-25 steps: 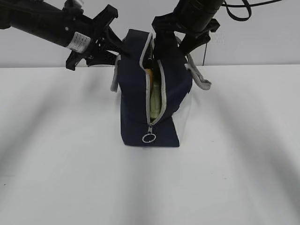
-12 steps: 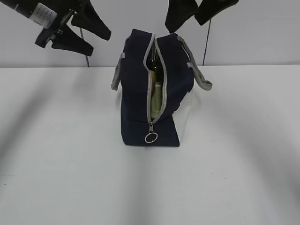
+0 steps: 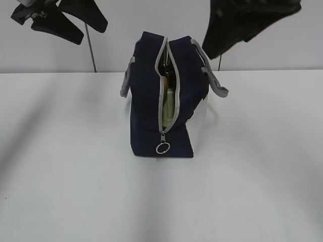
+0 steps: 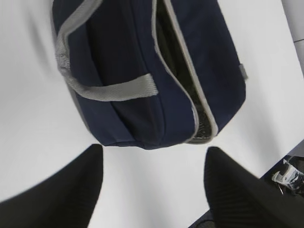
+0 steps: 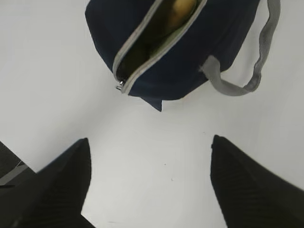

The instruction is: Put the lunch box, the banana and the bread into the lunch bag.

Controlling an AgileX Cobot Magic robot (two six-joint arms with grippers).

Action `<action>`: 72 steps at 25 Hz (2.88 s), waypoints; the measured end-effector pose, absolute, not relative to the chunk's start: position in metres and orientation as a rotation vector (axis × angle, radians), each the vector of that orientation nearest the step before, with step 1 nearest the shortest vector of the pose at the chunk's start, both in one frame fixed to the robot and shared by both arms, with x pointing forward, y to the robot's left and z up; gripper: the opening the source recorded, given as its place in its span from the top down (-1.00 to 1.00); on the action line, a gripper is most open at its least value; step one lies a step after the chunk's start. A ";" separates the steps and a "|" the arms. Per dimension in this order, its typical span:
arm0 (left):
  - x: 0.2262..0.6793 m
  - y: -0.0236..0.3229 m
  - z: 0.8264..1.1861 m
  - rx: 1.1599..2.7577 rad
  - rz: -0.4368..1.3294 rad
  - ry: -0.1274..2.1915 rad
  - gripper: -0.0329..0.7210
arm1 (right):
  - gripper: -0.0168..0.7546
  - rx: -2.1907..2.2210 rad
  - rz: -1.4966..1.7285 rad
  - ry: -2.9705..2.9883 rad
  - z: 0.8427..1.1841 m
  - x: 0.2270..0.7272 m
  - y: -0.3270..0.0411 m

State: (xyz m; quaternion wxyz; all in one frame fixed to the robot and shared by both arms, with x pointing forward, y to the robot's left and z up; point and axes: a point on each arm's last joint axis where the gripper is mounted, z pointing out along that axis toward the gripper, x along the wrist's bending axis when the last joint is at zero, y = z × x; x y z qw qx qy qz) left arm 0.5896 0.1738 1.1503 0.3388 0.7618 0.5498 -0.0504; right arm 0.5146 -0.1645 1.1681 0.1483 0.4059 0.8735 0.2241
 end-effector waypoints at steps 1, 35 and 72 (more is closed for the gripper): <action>0.586 0.171 1.153 1.989 -0.128 1.419 -0.29 | -0.55 1.158 0.667 2.497 1.161 0.509 -0.167; 0.580 0.158 1.143 2.087 -0.101 1.414 -0.26 | -0.55 0.962 1.233 2.017 0.959 0.477 -0.176; 0.581 0.160 1.142 2.111 -0.062 1.423 -0.11 | -0.55 0.772 1.344 2.298 0.880 0.516 -0.132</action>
